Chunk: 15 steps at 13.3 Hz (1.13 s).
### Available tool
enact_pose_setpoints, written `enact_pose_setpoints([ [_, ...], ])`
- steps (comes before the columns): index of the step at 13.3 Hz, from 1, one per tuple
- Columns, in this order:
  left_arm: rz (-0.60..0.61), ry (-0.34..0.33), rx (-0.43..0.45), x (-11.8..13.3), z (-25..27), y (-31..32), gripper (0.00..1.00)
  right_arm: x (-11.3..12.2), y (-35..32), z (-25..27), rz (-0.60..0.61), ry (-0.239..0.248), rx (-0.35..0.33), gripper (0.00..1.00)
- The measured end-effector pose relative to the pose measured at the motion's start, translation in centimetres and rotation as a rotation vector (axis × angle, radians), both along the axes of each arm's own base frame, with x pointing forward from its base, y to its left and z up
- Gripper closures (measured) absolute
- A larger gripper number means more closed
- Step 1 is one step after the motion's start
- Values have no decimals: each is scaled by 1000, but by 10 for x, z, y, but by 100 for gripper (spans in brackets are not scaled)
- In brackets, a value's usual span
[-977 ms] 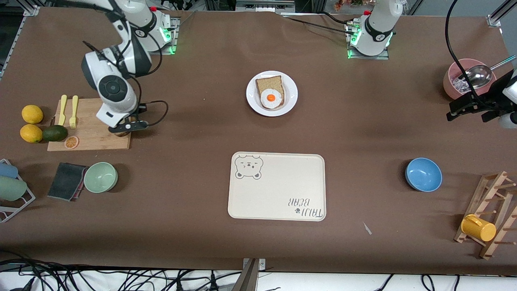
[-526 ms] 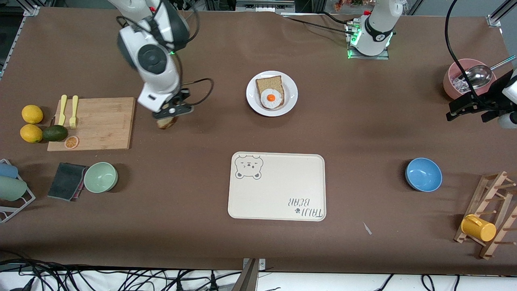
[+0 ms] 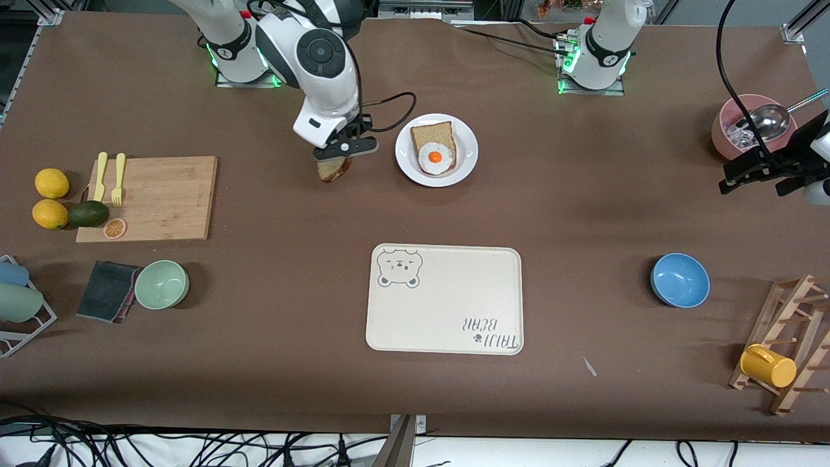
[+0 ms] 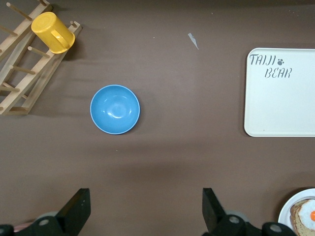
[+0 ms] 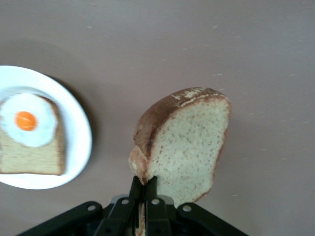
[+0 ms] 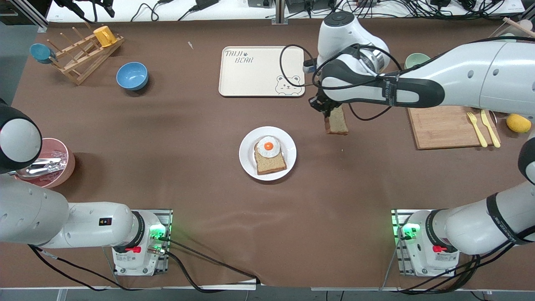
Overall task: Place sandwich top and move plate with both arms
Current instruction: 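Carry the bread slice with the right gripper over the white plate, then lower the bread onto the egg slice and open the right gripper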
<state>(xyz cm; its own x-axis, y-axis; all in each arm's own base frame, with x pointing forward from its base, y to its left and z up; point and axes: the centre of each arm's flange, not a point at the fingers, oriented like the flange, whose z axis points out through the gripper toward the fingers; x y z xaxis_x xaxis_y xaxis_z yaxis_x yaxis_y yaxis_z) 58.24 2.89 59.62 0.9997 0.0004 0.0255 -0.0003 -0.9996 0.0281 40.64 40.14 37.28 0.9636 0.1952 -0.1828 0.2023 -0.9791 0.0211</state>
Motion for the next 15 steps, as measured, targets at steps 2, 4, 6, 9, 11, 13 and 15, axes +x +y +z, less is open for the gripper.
enact_pose_setpoints([
  [2,-1,0,0,0,0,0,0,-3,29,-3,-51,3,26,94],
  [4,-6,0,0,0,0,-4,0,-9,63,2,-100,14,58,94],
  [6,-10,1,0,1,-1,-6,0,-23,102,3,-152,28,74,94],
  [9,-9,2,-1,1,-1,-5,0,-44,134,-19,-171,71,64,94],
  [11,-9,3,-1,1,-2,-5,0,-42,142,-32,-179,79,91,94],
  [13,-8,3,-1,1,-2,-5,0,-37,146,-45,-191,86,111,94],
  [15,-8,7,-1,2,-4,-4,0,-35,150,-56,-198,94,125,94],
])
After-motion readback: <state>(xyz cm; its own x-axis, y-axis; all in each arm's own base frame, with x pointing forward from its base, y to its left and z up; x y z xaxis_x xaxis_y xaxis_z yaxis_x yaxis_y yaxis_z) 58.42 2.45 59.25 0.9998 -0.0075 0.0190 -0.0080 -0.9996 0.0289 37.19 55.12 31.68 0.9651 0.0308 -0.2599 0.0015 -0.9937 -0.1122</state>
